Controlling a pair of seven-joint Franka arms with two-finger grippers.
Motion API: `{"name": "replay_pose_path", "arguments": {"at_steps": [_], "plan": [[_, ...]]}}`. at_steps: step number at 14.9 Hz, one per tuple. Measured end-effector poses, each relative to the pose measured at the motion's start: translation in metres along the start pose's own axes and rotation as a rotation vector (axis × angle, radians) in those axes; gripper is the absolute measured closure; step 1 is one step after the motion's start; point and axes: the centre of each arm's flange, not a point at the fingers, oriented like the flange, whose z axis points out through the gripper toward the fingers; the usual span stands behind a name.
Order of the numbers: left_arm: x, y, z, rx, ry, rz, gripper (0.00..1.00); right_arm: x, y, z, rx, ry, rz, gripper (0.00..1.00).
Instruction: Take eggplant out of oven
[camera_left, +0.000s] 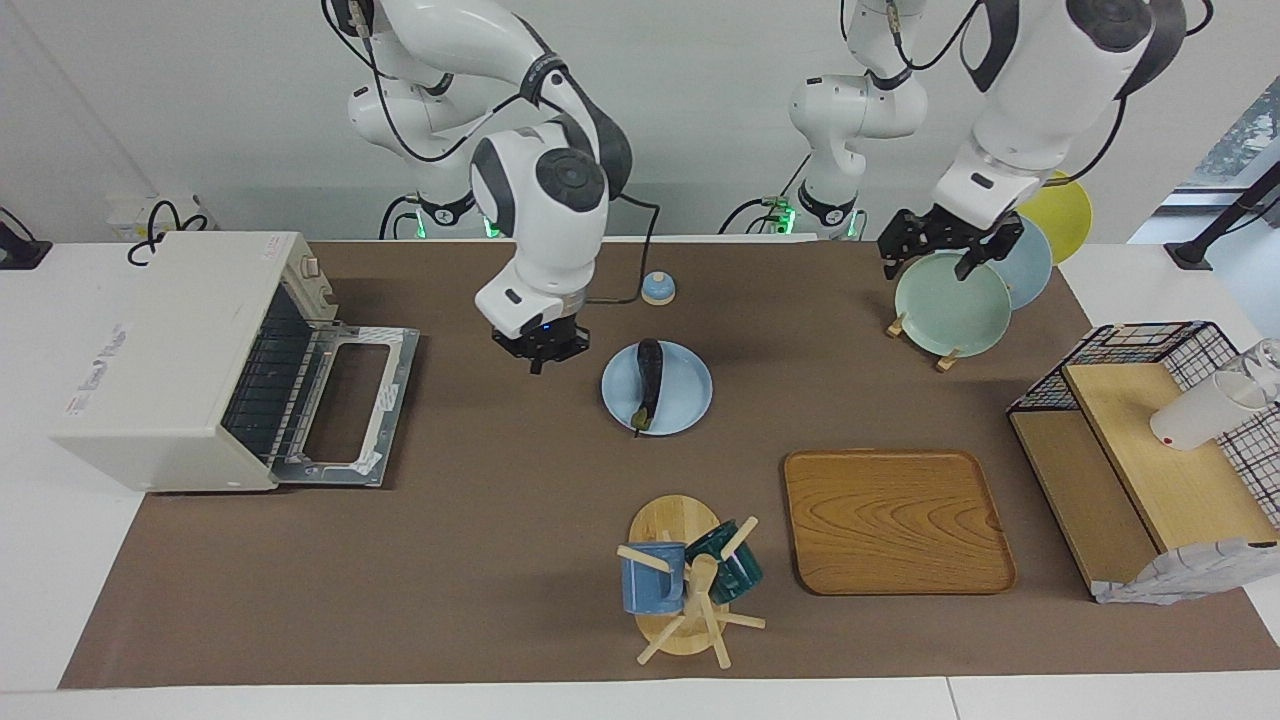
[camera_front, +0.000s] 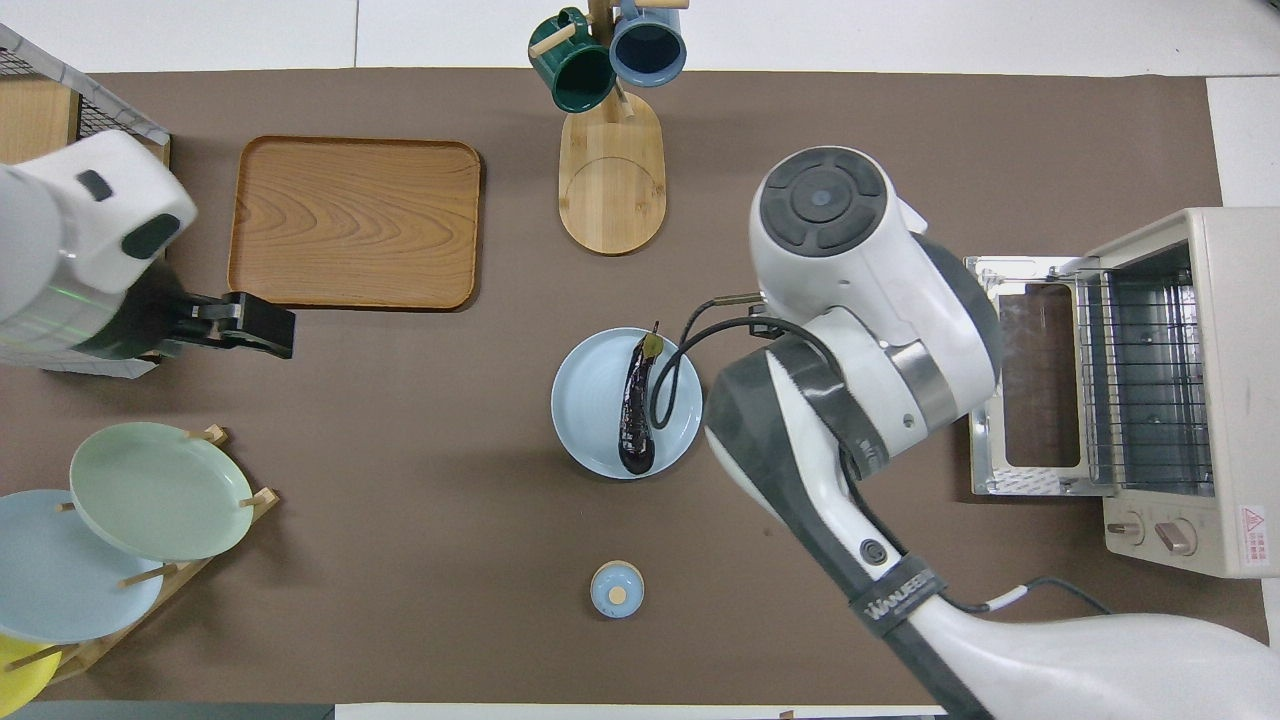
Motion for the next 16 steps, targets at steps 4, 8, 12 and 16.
{"name": "replay_pose_path", "arguments": {"at_steps": [4,8,12,16], "plan": [[-0.001,0.087,0.065,-0.016,0.025,0.029,0.00,0.007,0.071,0.083,0.020,-0.030,-0.023,0.99],[0.010,0.166,0.145,-0.026,0.037,0.018,0.00,-0.008,0.120,0.146,0.037,0.006,-0.045,0.99],[0.011,0.224,0.212,-0.043,0.055,-0.034,0.00,-0.017,0.125,0.153,0.023,0.012,-0.056,0.99],[-0.006,0.272,0.265,-0.049,0.059,-0.028,0.00,-0.017,0.134,0.155,0.010,0.018,-0.054,0.99]]}}
